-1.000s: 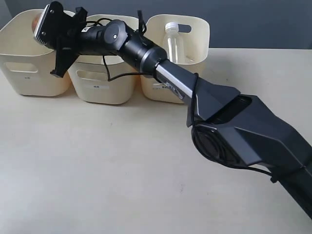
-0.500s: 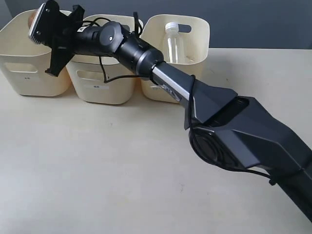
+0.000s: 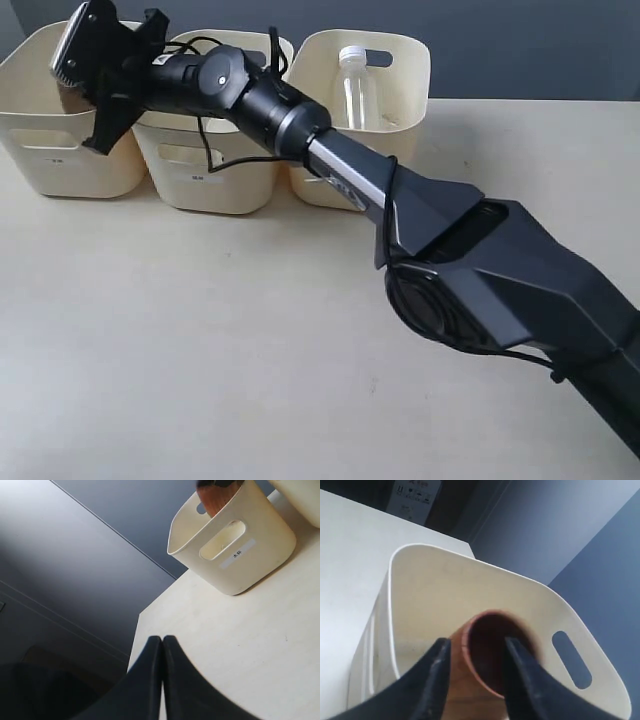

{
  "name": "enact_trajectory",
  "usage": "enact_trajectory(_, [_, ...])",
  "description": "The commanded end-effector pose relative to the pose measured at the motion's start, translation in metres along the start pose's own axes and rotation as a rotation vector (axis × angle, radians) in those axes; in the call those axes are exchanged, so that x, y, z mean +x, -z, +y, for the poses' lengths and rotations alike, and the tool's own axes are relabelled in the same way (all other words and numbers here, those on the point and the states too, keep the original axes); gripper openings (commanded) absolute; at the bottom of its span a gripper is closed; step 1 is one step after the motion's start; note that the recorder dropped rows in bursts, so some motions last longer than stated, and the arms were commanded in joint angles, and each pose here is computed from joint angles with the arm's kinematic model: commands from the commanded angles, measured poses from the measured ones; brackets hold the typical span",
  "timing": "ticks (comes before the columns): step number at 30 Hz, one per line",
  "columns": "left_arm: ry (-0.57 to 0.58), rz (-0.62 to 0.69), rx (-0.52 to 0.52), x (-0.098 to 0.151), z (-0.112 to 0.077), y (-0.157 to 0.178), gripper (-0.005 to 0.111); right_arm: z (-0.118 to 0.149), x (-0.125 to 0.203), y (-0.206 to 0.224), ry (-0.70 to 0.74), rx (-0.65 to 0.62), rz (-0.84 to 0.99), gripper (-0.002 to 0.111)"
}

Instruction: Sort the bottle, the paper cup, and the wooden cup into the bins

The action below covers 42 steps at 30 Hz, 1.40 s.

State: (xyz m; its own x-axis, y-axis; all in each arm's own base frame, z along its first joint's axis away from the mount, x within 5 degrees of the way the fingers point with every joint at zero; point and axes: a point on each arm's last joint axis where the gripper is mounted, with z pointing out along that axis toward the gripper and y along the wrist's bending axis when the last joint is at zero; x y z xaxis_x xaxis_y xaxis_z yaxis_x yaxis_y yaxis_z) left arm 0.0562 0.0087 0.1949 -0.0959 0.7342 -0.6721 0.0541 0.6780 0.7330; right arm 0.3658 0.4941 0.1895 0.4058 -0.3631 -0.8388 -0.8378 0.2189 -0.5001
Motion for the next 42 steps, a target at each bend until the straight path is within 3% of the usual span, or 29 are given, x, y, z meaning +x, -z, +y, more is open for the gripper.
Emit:
enact_trajectory(1, [0.006,-0.015,0.001,-0.002,0.001,0.0,0.0,-0.004,-0.009,0.0,-0.019,0.061,-0.031,0.038])
enact_trajectory(6, [0.006,-0.015,0.001,-0.002,0.001,0.0,0.0,-0.01,-0.027,0.006,-0.026,0.086,-0.062,0.031])
enact_trajectory(10, [0.006,-0.015,0.001,-0.002,0.001,0.0,0.0,-0.025,-0.062,0.022,-0.151,0.082,-0.105,-0.001])
enact_trajectory(18, [0.006,-0.015,0.001,-0.002,0.001,0.0,0.0,-0.058,-0.119,0.071,-0.15,0.14,0.087,-0.001])
enact_trajectory(21, [0.006,-0.015,0.001,-0.002,0.001,0.0,0.0,-0.061,-0.135,0.088,-0.18,0.102,0.137,-0.001])
enact_trajectory(34, [0.006,-0.015,0.001,-0.002,0.001,0.0,0.0,-0.033,-0.195,0.119,-0.223,-0.025,0.164,-0.001])
enact_trajectory(42, [0.006,-0.015,0.001,-0.002,0.001,0.0,0.0,-0.009,-0.23,0.156,-0.294,-0.253,0.231,-0.001])
